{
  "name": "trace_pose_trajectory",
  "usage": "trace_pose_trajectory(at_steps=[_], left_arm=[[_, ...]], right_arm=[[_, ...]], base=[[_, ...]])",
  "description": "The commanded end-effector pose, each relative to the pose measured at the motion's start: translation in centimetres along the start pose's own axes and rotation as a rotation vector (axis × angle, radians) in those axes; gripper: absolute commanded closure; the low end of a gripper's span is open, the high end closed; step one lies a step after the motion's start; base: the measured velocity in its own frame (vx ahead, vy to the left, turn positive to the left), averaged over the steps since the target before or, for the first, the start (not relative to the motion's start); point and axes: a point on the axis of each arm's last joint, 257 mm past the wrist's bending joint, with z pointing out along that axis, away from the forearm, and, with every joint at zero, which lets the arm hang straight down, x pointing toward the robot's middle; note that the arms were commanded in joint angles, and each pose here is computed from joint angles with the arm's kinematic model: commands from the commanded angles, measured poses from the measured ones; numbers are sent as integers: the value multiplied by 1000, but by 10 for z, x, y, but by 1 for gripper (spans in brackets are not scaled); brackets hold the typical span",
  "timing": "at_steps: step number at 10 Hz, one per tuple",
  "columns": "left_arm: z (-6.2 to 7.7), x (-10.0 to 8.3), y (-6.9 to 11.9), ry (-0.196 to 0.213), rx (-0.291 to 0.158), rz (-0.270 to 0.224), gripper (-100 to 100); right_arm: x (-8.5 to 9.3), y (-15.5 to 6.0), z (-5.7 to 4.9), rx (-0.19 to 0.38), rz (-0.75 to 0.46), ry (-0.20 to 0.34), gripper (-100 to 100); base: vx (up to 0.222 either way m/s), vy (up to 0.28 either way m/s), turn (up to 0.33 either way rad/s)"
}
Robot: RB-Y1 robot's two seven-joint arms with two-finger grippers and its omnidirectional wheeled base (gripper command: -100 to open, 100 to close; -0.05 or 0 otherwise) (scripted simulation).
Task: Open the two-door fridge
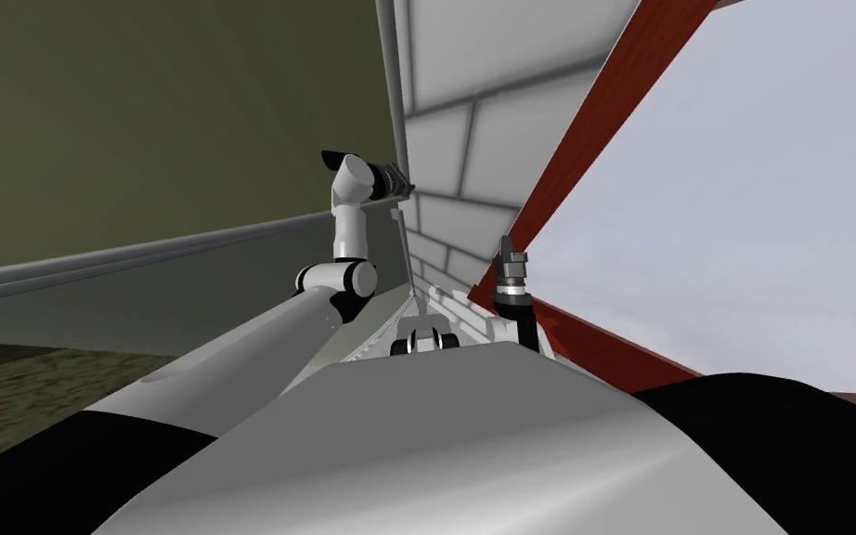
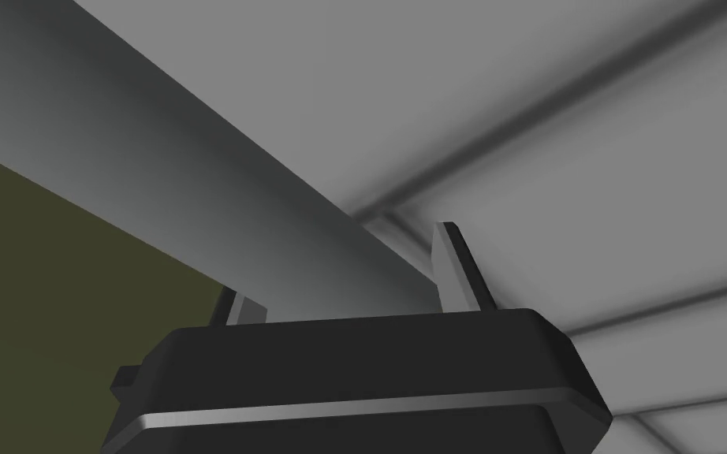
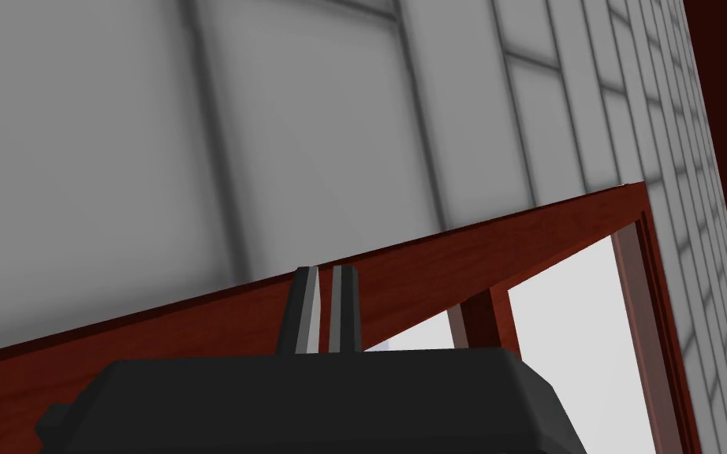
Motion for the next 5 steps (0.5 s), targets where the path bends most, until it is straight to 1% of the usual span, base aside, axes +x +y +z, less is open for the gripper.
trace_pose_trajectory(at_steps=[1,3,5], left_arm=[[3,18,19,35,-40,0,100],[5,36,37,70,-81,1,100],[6,54,56,106,-121,3,100]], right_arm=[[0,0,0,0,0,0,0],[0,0,0,0,0,0,0],[0,0,0,0,0,0,0]], base=[[-231,89,-106],[-193,57,-82],[-255,67,-100]])
